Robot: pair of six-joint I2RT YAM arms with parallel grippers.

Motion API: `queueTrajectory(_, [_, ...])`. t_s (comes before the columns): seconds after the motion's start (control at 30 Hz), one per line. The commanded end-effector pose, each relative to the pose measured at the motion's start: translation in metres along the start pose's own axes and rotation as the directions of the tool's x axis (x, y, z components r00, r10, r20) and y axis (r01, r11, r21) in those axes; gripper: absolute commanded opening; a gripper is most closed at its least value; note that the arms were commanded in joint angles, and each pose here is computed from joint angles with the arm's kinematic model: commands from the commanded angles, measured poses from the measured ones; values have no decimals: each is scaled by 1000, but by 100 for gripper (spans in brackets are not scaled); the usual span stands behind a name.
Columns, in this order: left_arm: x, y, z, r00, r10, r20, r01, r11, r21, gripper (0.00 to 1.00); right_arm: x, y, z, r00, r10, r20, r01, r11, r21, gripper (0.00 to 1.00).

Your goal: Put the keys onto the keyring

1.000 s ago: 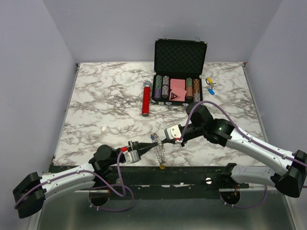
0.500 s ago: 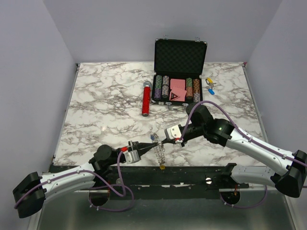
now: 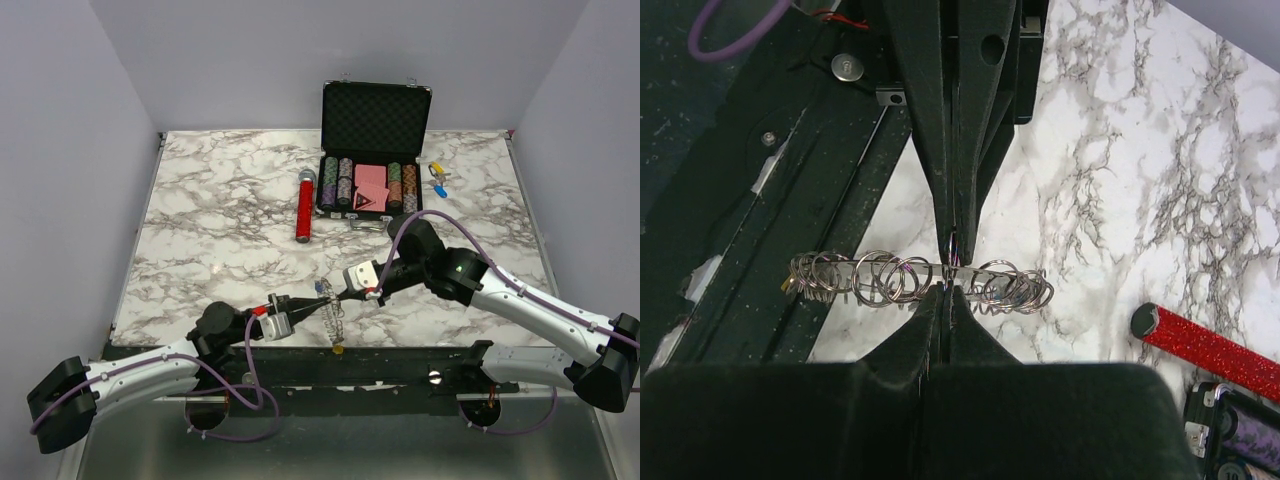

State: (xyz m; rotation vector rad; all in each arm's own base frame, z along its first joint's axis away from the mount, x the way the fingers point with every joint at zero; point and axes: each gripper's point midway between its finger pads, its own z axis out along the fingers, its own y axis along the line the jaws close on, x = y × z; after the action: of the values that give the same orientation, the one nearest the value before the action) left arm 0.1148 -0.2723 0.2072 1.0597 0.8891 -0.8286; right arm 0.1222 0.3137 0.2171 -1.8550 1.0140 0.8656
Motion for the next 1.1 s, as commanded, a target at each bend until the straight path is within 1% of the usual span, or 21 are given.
queueTrajectory(0.0, [-6, -4, -3, 998, 10, 54, -10, 1000, 10, 0, -8, 9, 4, 999, 9, 53, -7, 999, -38, 0])
queueTrajectory(1.07, [-10, -3, -2, 998, 15, 65, -16, 1000, 9, 0, -5, 10, 9, 998, 26, 51, -23, 999, -47, 0])
